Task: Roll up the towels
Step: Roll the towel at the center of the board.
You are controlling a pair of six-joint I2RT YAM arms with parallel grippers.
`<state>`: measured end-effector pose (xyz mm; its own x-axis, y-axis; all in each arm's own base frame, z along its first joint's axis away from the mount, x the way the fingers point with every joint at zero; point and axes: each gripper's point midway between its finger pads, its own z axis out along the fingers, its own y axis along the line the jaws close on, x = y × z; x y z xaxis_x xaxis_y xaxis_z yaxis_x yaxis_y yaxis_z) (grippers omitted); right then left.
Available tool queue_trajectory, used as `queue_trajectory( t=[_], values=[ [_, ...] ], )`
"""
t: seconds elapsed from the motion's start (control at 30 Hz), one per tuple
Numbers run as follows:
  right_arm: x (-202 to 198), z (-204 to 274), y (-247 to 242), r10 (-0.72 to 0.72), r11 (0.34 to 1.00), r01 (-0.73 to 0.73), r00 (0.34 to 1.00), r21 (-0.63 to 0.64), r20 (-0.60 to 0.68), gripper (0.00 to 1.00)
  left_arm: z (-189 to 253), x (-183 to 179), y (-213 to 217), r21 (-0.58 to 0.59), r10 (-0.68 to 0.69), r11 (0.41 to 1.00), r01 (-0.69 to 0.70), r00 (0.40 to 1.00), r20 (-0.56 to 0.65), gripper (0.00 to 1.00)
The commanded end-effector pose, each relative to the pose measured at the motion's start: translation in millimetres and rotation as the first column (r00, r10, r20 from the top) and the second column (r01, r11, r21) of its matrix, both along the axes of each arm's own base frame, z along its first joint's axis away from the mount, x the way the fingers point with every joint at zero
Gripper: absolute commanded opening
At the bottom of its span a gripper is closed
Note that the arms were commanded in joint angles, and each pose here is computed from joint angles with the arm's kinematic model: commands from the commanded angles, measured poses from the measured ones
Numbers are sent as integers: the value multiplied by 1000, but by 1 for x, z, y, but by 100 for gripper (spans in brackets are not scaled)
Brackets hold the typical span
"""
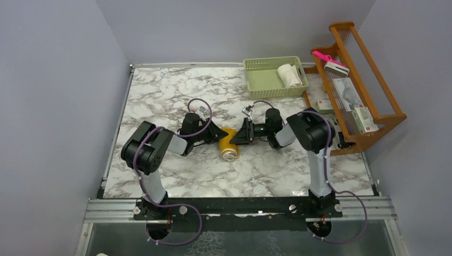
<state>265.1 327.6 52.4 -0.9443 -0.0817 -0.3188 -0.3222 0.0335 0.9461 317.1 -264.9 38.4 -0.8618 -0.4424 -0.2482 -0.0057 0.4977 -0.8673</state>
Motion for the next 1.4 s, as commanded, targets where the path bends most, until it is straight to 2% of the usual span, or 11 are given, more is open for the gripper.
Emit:
queue_trajectory(
  t=[0.0,0.13,0.23,0.3,0.43,0.57,0.77,1.13,1.2,1.37],
  values=[
    [15,-13,-7,-59,970,93,986,-223,156,72,-11,-2,19,144,63,987,-66,998,24,16],
    [50,-2,-36,-120,833,297,920,-466,372,75,1,8,47,308,126,939,-153,986,106,15],
    [71,25,-49,-106,742,408,855,-532,508,75,10,14,73,440,195,862,-251,966,168,15],
    [75,39,-47,-56,692,452,811,-562,583,74,16,14,82,481,215,831,-282,958,190,16],
    [67,47,-16,61,653,466,754,-598,654,72,11,10,89,517,253,801,-301,954,162,17],
    [48,32,17,134,659,414,756,-628,640,72,-2,4,90,531,292,790,-306,950,113,17],
    [24,24,52,122,729,342,787,-593,605,72,-9,0,96,557,337,763,-328,937,91,17],
    [7,-12,69,135,748,243,856,-618,500,65,-8,-2,98,549,364,761,-346,928,81,17],
    [0,-19,70,131,757,218,873,-616,470,56,-9,-4,99,546,370,761,-350,926,77,17],
    [-13,-30,70,115,776,178,903,-605,414,20,-7,-7,104,543,385,754,-369,919,90,19]
  ],
)
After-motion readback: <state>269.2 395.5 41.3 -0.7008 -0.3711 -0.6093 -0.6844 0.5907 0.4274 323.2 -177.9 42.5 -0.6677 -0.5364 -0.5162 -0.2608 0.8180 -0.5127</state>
